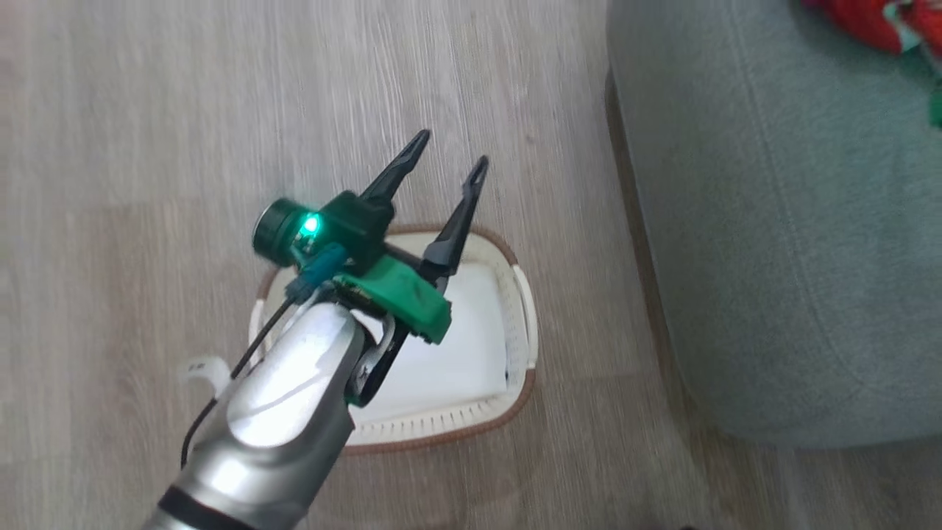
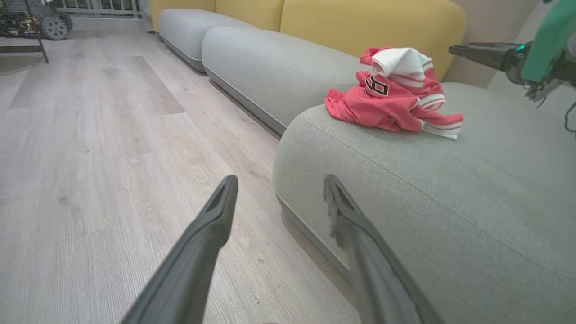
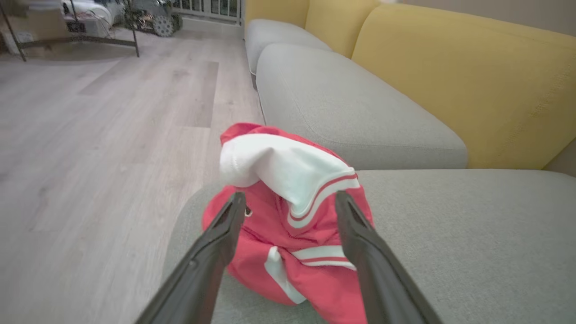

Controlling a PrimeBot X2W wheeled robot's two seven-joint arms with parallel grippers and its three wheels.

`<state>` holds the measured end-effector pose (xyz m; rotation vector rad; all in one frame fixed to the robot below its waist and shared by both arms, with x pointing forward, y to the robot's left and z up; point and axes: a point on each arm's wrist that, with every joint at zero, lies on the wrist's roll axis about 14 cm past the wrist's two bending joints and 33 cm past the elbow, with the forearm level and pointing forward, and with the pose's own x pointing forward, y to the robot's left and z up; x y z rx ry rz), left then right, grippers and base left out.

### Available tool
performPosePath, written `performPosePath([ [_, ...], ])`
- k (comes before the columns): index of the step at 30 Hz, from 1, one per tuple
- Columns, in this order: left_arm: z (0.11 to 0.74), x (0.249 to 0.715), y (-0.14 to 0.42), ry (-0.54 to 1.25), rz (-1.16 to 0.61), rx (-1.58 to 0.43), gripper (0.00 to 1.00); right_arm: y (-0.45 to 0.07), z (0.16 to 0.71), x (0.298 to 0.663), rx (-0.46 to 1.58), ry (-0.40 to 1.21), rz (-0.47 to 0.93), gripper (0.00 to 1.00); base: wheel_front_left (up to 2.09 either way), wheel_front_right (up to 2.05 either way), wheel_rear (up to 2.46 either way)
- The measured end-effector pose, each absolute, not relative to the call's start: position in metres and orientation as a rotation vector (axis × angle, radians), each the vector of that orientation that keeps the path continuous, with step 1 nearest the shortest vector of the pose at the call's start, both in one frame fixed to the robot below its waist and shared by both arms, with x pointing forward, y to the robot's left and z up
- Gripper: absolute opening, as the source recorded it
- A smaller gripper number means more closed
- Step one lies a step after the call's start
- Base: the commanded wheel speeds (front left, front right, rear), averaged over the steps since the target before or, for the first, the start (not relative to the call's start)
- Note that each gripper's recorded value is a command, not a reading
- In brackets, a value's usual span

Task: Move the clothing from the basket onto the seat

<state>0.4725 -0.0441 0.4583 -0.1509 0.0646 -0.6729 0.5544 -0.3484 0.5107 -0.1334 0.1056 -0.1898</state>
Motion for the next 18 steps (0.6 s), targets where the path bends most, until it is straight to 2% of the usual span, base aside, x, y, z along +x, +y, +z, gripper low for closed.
performPosePath([
  [7,0.485,0.456,-0.018,0.024,-0.564,-0.159,1.00,-0.308,0.524,0.532,-0.073,0.046,-0.103,1.00,0.00,0.00,0.00],
  [18,0.491,0.431,0.049,0.026,-0.331,-0.146,1.00,-0.228,0.540,0.508,0.002,-0.050,0.059,1.00,0.00,0.00,0.00],
])
